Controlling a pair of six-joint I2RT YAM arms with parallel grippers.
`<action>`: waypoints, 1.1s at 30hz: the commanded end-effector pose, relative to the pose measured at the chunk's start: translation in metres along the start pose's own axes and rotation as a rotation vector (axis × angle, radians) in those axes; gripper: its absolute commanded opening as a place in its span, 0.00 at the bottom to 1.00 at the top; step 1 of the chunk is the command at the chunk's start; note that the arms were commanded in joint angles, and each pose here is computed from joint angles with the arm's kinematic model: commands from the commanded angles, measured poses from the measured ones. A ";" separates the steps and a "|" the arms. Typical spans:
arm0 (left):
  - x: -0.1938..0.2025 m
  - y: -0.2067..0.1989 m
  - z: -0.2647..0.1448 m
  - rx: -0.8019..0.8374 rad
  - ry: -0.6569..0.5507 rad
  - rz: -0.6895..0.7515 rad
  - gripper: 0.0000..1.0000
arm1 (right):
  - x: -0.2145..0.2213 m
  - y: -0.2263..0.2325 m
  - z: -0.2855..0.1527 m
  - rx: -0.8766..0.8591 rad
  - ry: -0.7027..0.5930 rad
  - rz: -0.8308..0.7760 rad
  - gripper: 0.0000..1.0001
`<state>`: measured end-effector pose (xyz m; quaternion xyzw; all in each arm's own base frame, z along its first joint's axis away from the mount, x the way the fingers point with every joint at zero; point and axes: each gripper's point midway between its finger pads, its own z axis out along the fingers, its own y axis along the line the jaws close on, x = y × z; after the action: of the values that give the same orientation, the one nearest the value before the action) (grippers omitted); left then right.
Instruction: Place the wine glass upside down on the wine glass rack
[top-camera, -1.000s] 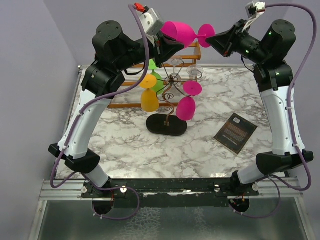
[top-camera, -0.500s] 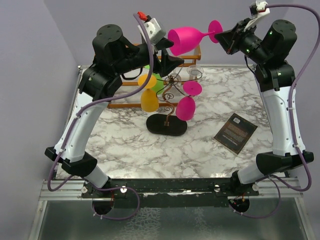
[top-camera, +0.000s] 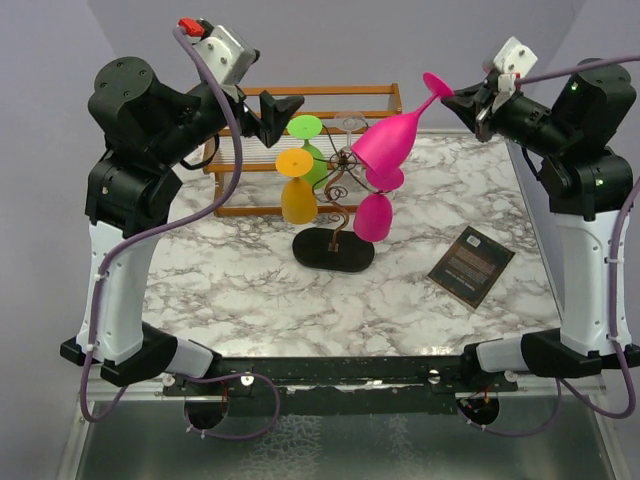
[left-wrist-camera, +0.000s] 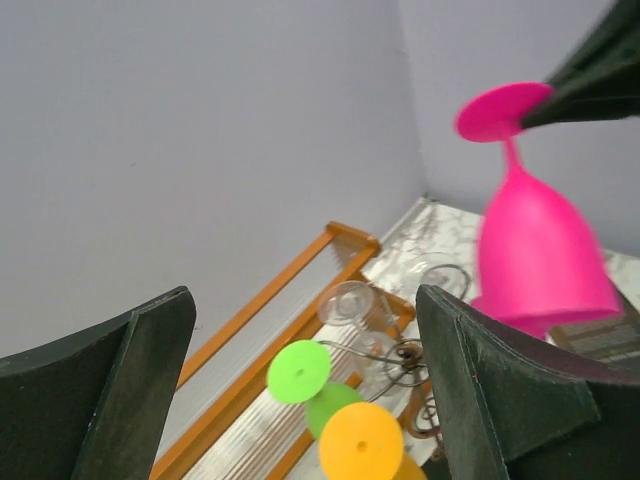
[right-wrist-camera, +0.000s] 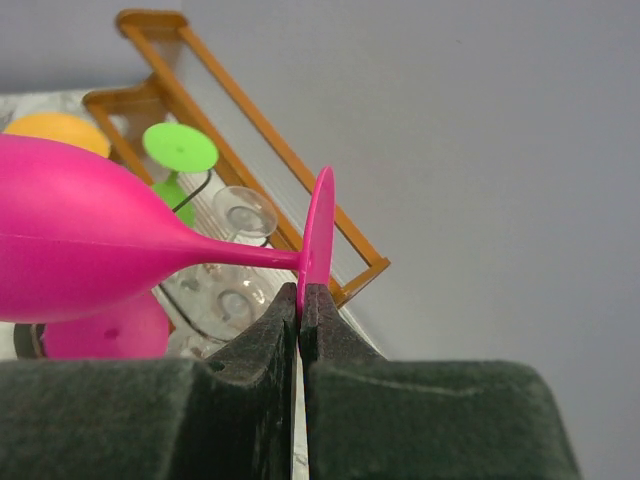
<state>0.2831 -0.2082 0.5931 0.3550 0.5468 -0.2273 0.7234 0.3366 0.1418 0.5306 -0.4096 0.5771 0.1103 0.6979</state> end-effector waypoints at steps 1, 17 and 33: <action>0.001 0.044 -0.016 -0.211 0.029 0.028 0.96 | -0.001 0.046 -0.016 -0.247 -0.011 -0.182 0.01; 0.049 0.121 -0.035 -0.458 0.130 0.046 0.98 | 0.023 0.147 0.017 -0.506 0.078 -0.414 0.01; 0.043 0.127 -0.038 -0.449 0.104 0.038 0.97 | 0.048 0.170 0.063 -0.405 0.228 -0.599 0.01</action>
<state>0.3697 -0.0935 0.5624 0.2050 0.6360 -0.0587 0.7417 0.2724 0.2772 0.3988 -0.7169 0.4730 0.0235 0.5117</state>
